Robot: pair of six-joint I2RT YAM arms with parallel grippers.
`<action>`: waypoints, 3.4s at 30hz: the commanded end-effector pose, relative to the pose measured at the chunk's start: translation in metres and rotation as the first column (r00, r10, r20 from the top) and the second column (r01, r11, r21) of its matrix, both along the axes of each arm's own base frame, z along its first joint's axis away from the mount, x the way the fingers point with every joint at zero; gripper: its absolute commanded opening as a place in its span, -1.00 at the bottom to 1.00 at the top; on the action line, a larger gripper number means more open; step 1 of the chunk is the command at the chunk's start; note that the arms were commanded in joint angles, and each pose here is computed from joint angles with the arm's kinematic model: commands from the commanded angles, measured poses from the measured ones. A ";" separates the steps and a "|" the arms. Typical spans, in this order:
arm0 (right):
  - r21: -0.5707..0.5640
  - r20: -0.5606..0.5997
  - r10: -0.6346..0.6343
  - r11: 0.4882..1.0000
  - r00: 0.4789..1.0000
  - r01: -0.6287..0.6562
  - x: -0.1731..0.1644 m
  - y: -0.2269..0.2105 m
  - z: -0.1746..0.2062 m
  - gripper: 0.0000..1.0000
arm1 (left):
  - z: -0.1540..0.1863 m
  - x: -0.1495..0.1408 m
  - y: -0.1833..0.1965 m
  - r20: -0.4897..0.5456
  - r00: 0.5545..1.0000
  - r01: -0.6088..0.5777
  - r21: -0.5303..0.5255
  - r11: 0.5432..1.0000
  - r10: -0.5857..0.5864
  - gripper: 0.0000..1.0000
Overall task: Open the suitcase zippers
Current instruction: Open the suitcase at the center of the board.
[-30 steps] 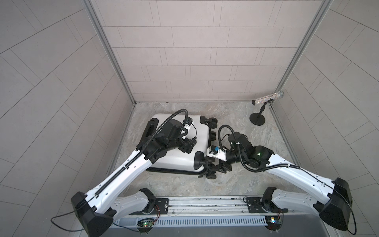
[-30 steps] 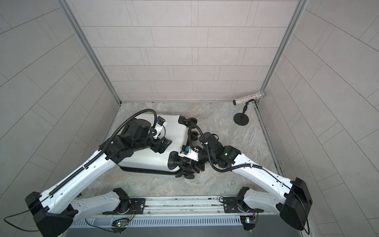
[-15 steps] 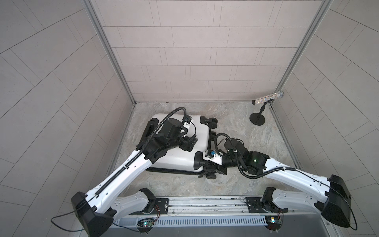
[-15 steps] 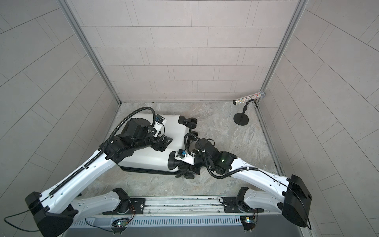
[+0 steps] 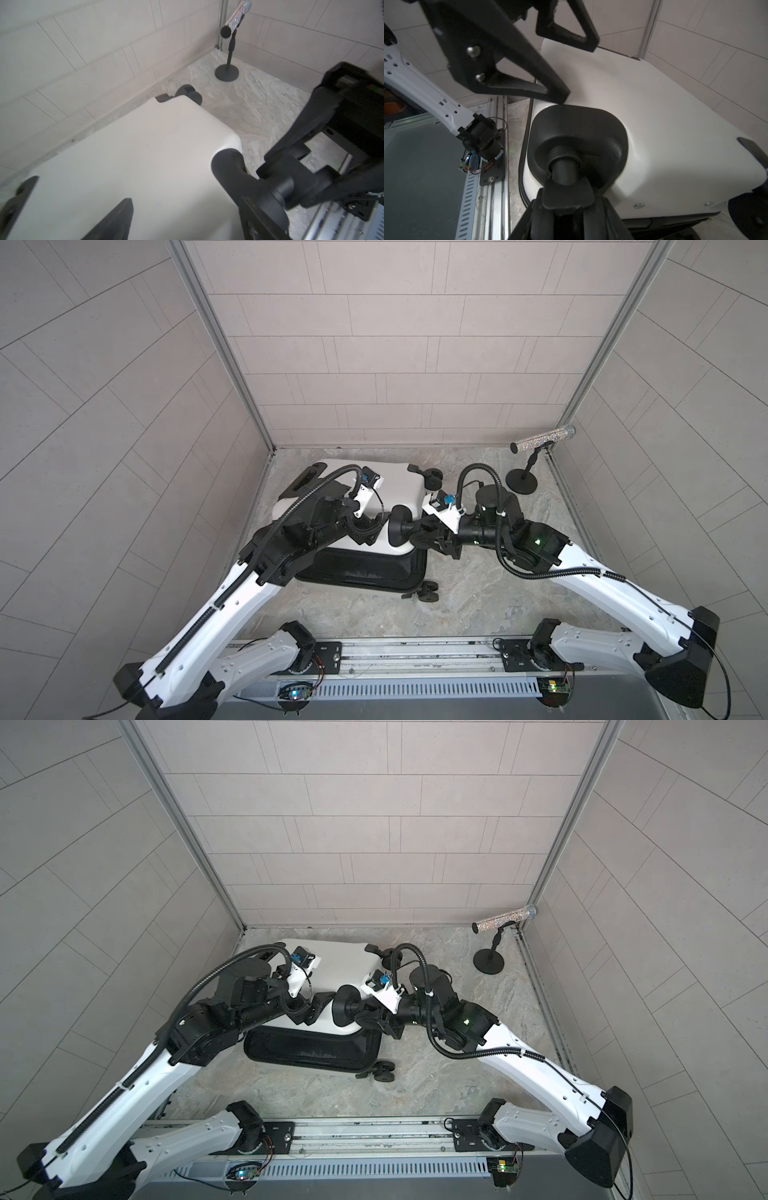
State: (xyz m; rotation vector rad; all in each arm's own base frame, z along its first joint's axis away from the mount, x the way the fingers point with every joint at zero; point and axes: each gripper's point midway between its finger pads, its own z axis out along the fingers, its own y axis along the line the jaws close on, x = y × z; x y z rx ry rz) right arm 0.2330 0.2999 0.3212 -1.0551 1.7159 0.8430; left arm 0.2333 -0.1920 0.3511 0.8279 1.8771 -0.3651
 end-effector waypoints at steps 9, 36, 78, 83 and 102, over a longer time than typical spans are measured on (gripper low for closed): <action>0.236 0.080 -0.260 0.943 0.962 0.235 0.097 -0.027 0.101 -1.00 | -0.072 -0.076 0.003 -0.021 0.858 0.487 0.357 0.797 -0.514 0.58; 0.274 0.100 -0.177 0.951 0.979 0.144 0.083 -0.025 0.122 -1.00 | -0.140 -0.040 -0.020 -0.075 0.738 0.586 0.564 0.581 -0.671 0.44; 0.421 0.069 -0.122 0.903 0.990 0.082 0.074 -0.029 0.164 -1.00 | -0.257 -0.038 -0.022 -0.236 0.679 0.612 0.704 0.359 -0.695 -0.45; 0.446 0.063 -0.118 0.892 0.991 0.078 0.075 -0.032 0.170 -1.00 | -0.262 -0.037 -0.026 -0.236 0.684 0.616 0.694 0.373 -0.691 -0.50; 0.513 -0.262 -0.450 0.684 0.853 0.519 0.227 -0.101 0.129 -1.00 | -0.244 -0.112 -0.028 -0.321 0.694 0.701 0.506 0.503 -0.644 -1.00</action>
